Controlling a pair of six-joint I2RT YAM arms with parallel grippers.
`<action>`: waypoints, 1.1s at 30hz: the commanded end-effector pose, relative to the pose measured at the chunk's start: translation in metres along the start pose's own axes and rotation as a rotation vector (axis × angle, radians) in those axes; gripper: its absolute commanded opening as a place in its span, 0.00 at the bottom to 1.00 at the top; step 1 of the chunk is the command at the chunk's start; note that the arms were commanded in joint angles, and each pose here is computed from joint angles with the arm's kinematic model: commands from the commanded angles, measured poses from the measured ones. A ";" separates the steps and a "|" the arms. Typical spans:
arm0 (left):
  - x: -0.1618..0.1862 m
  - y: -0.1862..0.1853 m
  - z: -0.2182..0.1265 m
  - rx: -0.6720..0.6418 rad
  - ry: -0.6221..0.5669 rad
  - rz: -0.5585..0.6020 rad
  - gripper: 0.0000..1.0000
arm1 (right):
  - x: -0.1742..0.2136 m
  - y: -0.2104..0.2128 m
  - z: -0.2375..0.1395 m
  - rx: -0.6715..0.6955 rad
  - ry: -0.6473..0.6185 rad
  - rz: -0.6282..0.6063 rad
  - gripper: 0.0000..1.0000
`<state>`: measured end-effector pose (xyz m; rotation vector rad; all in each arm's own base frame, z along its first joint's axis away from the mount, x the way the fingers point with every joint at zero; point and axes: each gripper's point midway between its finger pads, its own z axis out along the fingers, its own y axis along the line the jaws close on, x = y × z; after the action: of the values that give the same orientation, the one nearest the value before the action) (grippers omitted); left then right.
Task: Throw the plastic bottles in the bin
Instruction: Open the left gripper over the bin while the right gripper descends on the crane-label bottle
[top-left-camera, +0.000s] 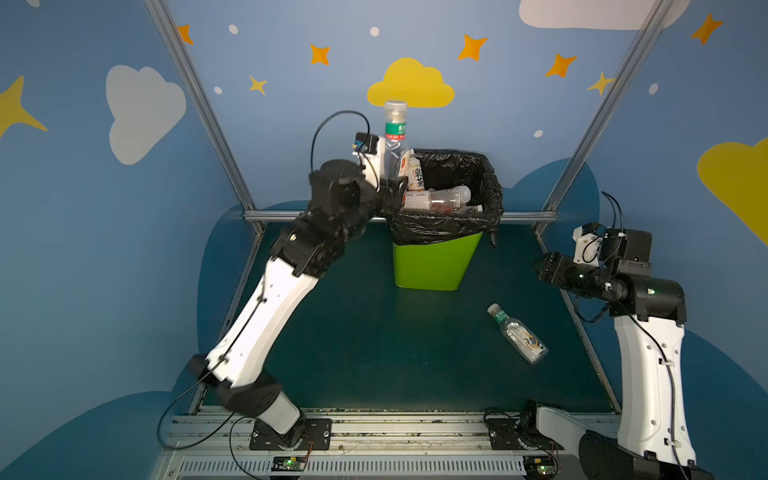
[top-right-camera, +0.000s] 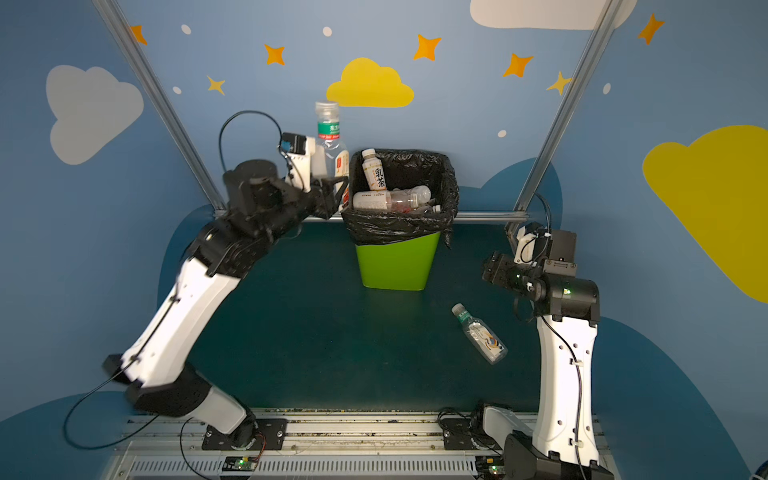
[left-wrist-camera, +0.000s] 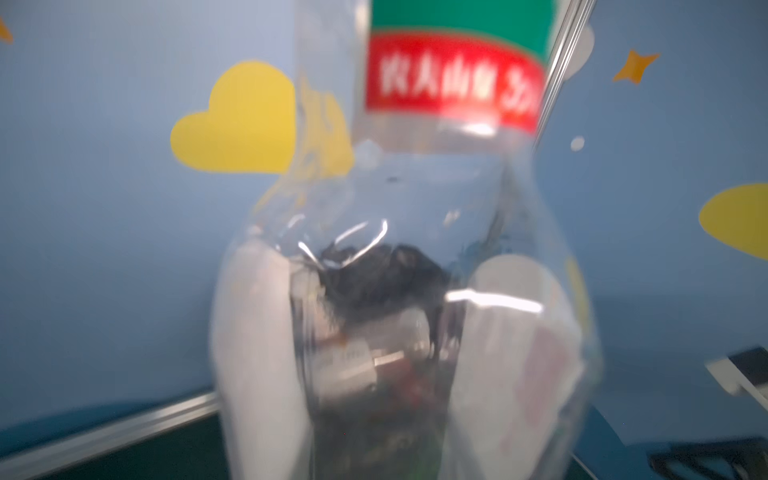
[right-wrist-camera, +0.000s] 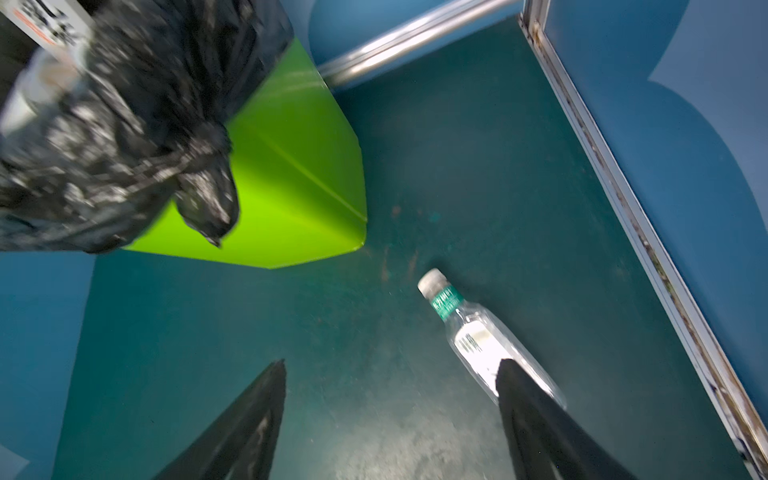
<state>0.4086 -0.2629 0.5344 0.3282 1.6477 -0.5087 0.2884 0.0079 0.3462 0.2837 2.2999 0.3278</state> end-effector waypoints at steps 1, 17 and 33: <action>0.022 -0.009 0.051 0.121 0.086 0.094 0.94 | -0.005 0.004 0.001 0.004 -0.002 0.028 0.80; -0.032 0.017 -0.072 -0.023 -0.032 0.082 1.00 | 0.018 -0.002 0.020 0.031 0.075 0.046 0.80; 0.237 0.066 -0.175 -0.238 0.517 -0.417 1.00 | 0.102 -0.059 0.073 0.225 0.388 -0.122 0.84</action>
<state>0.2787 -0.1375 0.3186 0.0990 2.2591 -0.3892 0.2734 -0.0018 0.2151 0.2622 2.7048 0.1259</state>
